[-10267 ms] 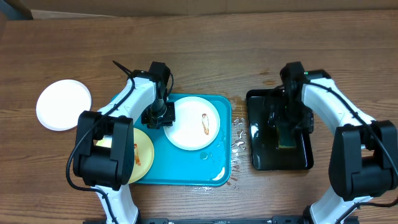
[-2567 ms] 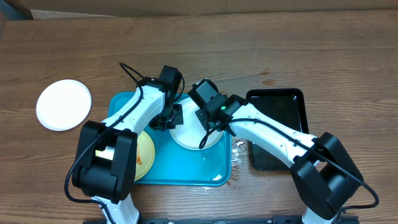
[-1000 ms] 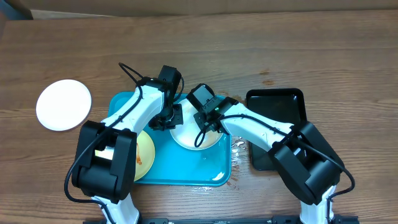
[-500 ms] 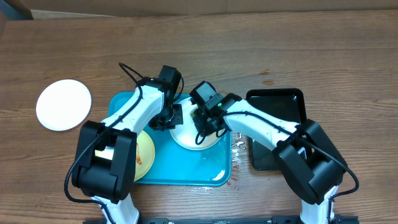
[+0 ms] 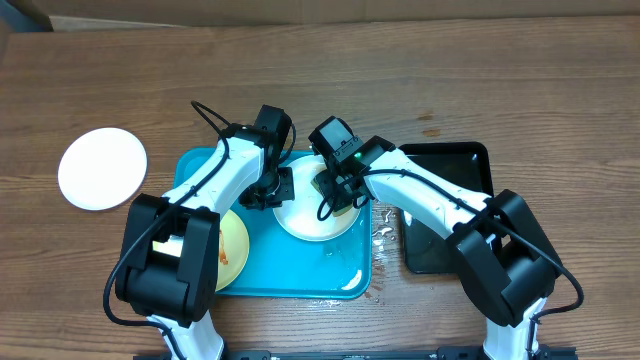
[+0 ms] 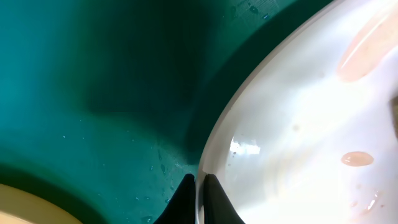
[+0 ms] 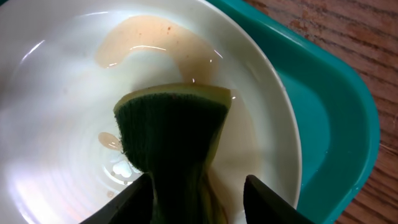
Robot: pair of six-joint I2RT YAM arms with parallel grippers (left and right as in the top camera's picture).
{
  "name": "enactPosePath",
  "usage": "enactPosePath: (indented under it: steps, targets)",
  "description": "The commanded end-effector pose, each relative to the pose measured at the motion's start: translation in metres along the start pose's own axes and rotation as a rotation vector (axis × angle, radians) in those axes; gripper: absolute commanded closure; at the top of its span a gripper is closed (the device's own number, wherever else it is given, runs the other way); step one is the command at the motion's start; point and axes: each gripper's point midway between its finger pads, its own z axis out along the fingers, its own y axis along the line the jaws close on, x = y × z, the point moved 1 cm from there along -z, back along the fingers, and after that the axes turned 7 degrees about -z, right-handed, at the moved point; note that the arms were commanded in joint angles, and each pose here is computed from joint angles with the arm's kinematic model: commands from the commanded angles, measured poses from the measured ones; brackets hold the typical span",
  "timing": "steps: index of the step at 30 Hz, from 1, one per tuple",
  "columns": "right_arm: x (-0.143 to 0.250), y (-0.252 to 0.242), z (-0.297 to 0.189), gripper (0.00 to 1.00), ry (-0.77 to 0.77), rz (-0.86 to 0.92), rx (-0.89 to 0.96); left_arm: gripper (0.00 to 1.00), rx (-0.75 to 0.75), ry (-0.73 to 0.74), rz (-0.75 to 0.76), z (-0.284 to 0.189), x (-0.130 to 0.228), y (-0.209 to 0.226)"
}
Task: Clean dirty plates on tray and stack at the side
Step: 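Scrub the sauce smear on the white plate with the sponge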
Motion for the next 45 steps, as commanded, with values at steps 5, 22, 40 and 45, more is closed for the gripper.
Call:
enactPosePath:
  steps: [5, 22, 40, 45]
  targets:
    - [-0.011, 0.000, -0.004, 0.96, -0.029, 0.007, 0.004, 0.95, -0.006, 0.031, 0.022, 0.007, 0.008, 0.005]
    - [-0.028, -0.014, -0.042, 0.96, -0.149, -0.045, 0.065, 0.96, -0.005, 0.030, 0.022, 0.007, 0.008, 0.005]
    - [-0.001, -0.011, 0.033, 0.96, -0.006, -0.076, 0.036, 0.96, -0.005, 0.030, 0.021, 0.007, 0.008, 0.005]
    - [0.034, -0.006, 0.032, 0.96, 0.143, -0.060, 0.000, 0.96, -0.004, 0.029, 0.021, 0.007, 0.008, 0.005]
